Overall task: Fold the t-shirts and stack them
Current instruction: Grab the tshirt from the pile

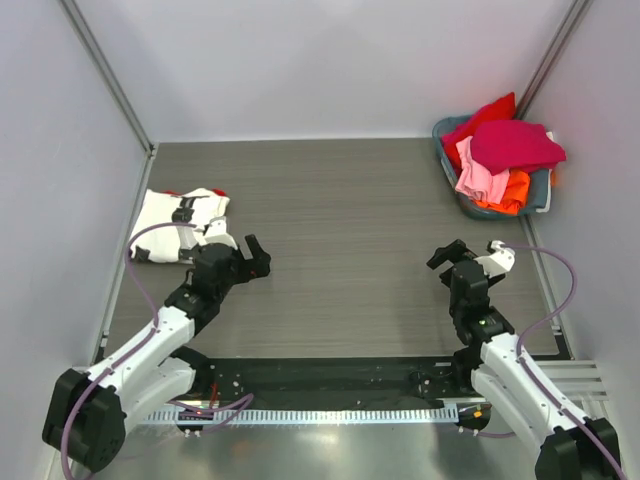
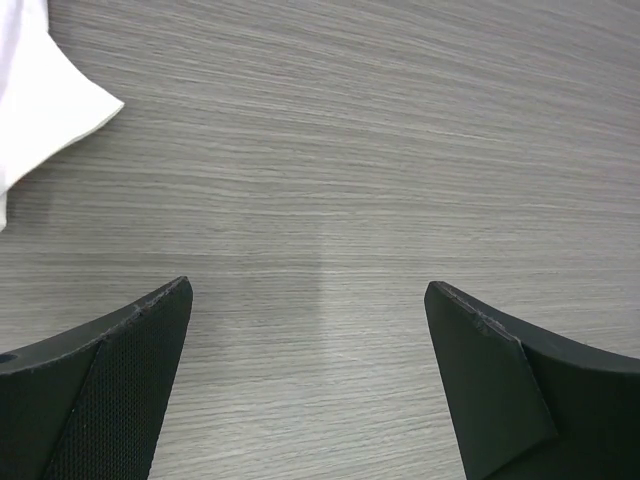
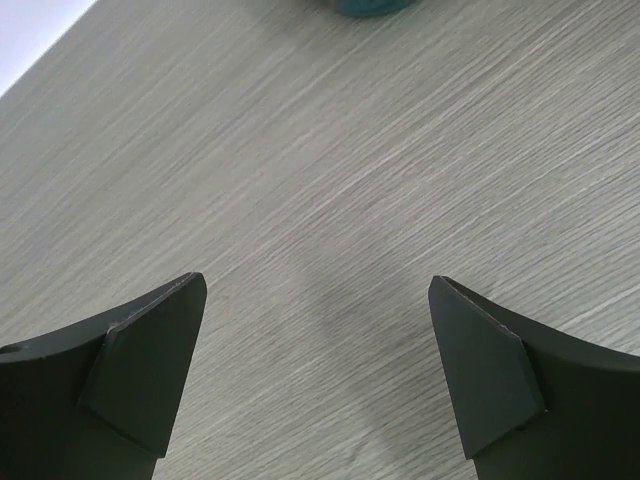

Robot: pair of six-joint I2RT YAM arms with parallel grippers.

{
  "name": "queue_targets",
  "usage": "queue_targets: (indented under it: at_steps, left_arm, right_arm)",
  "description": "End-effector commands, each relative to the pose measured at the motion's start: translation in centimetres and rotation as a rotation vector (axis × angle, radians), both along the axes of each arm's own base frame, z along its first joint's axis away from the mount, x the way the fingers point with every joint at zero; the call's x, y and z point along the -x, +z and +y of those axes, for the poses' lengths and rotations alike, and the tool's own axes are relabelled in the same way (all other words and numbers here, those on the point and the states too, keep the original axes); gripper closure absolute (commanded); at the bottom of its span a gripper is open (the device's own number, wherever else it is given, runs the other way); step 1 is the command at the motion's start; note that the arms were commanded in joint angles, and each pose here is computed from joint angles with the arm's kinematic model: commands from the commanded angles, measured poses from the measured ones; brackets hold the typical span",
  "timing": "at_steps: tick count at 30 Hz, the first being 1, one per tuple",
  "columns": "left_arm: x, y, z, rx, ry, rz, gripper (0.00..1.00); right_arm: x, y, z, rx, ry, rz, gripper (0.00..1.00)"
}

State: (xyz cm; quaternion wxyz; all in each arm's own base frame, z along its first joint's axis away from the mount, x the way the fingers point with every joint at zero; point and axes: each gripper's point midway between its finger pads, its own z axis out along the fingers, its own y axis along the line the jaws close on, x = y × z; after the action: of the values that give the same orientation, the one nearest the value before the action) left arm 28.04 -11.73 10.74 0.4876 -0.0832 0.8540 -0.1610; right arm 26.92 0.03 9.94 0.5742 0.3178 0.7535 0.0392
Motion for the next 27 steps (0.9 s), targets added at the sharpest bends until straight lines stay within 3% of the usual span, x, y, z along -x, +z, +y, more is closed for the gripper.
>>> queue_targets:
  at_steps: [1,11,12,14,19,27]
  left_arm:
    - [-1.0,2.6,0.2,0.025,0.036,-0.086,0.00]
    - [0.7,5.0,1.1,0.075,0.033,-0.217,0.00]
    - [0.8,4.8,1.3,0.068,0.042,-0.208,0.00]
    - [0.7,5.0,1.7,0.066,0.063,-0.213,0.00]
    - [0.8,4.2,1.8,0.044,0.070,-0.176,0.00]
    - [0.6,3.9,1.5,0.041,0.056,-0.160,0.00]
  right_arm:
    - [-0.2,1.7,-0.7,-0.006,-0.048,-0.062,0.00]
    - [-3.4,7.8,1.4,-0.029,0.030,-0.091,0.00]
    - [-4.3,10.5,1.3,-0.031,0.014,-0.122,0.00]
    - [-5.5,10.3,0.8,0.009,-0.015,-0.046,0.00]
    - [-9.5,15.4,-2.7,-0.050,-0.085,-0.089,0.13]
    - [-14.1,16.6,-10.4,-0.151,-0.305,-0.115,0.15]
